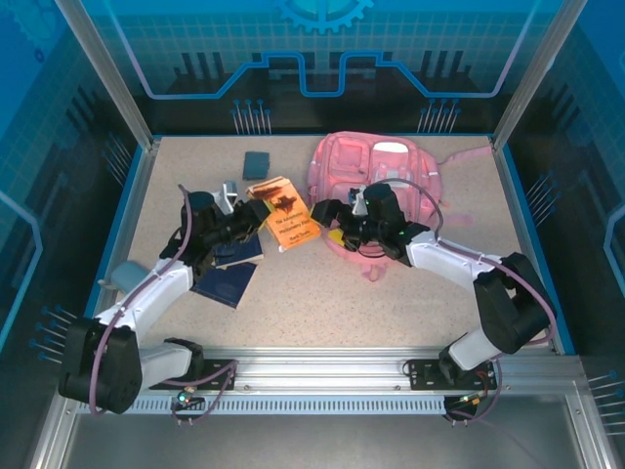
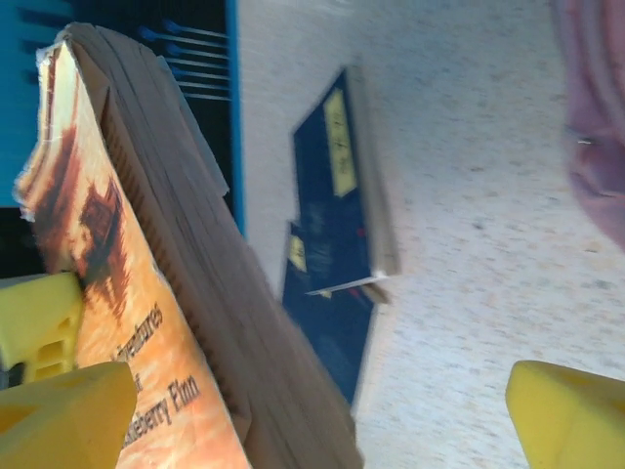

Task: Pack the student bag
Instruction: Pass the book, then open the student bag at the top-center of the table, then place the book in the student bag.

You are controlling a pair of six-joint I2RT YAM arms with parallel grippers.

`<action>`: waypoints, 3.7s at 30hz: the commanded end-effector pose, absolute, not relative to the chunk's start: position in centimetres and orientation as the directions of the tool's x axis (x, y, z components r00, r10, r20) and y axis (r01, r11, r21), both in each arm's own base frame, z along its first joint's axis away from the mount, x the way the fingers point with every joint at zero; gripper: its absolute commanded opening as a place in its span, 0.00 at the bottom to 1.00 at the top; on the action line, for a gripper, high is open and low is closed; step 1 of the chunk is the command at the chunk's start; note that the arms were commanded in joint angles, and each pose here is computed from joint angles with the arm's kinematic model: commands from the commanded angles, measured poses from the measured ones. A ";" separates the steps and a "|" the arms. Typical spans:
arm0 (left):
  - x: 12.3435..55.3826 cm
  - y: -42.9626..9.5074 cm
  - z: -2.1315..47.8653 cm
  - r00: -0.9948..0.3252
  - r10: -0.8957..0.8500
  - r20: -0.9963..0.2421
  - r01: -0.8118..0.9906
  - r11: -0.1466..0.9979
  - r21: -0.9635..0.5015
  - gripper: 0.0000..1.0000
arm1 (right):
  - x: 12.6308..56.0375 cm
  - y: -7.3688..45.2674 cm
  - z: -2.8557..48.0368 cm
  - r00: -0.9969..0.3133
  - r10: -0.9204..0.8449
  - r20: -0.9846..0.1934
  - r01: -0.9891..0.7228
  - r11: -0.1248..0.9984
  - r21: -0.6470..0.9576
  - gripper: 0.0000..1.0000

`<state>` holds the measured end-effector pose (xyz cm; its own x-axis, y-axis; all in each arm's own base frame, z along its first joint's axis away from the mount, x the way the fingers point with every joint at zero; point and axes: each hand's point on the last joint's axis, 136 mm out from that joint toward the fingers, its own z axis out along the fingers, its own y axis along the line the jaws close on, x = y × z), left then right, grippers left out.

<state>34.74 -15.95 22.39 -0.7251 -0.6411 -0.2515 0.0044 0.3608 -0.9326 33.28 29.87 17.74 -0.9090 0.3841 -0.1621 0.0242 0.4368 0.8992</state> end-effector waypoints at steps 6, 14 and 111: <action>37.8 -16.3 31.0 -0.651 -0.736 -0.185 0.144 0.120 -0.982 0.14 | 34.3 31.0 24.4 -0.882 0.465 -0.075 -0.012 0.136 0.991 1.00; 38.7 -16.5 32.3 -0.653 -0.751 -0.102 0.154 0.000 -0.988 0.13 | 35.1 33.4 26.1 -0.897 0.442 -0.011 -0.024 -0.024 0.999 0.81; 50.4 -28.3 30.5 -0.572 -0.755 -0.321 -0.042 0.417 -0.908 0.00 | 23.8 4.7 23.0 -0.644 0.676 -0.359 0.386 0.691 0.611 0.23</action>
